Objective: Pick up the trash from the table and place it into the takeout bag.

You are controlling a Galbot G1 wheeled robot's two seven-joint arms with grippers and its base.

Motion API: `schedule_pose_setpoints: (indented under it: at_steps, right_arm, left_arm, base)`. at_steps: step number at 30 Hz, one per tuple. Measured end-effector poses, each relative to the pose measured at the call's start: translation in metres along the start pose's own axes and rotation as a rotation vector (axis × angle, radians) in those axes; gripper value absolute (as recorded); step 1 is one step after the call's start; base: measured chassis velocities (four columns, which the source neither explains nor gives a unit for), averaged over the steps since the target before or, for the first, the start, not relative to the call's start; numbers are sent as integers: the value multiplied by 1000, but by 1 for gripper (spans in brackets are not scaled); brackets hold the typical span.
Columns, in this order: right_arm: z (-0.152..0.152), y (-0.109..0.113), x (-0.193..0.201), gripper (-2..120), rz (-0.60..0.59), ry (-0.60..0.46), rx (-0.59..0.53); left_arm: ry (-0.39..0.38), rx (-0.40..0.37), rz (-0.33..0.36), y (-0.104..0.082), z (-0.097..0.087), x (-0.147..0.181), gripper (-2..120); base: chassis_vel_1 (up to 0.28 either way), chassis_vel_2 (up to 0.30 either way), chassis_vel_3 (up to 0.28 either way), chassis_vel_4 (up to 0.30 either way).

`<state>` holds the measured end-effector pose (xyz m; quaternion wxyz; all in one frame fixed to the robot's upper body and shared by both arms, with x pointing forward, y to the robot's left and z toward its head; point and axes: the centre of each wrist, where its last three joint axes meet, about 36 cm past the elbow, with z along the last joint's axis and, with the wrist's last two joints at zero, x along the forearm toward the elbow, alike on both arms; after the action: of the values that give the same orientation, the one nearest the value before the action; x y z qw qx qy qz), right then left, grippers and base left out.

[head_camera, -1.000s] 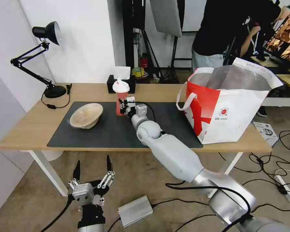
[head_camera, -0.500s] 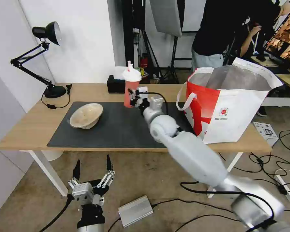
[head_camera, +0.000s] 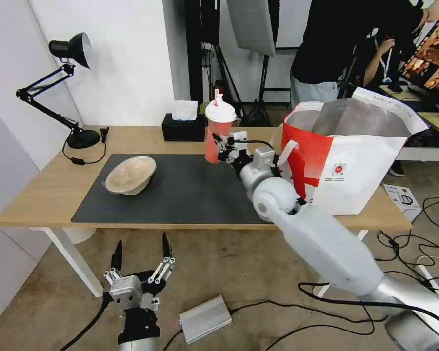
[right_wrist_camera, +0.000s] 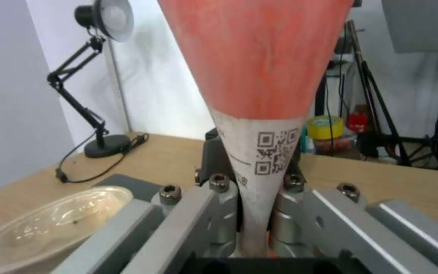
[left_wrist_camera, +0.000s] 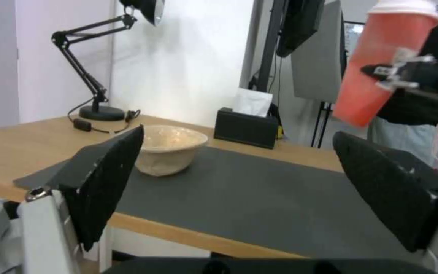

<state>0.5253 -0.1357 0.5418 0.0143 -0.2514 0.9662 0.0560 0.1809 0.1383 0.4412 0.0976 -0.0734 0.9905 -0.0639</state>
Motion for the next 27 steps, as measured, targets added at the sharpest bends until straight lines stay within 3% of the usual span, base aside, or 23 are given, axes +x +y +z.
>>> schedule_pose_setpoints:
  at_steps: [7,15,27]
  right_arm:
    - [-16,-14,30,4,8,-11,14]
    - [-62,-45,94,4,47,-47,66]
    - [-113,-56,143,4,72,-86,141]
  left_arm:
    - [-5,6,5,-1,1,0,100]
    - [-6,18,25,-4,3,-1,100]
    - [-1,22,40,-6,2,1,100]
  base:
    - [0,0,0,0]
    - [0,0,0,0]
    - [0,0,0,0]
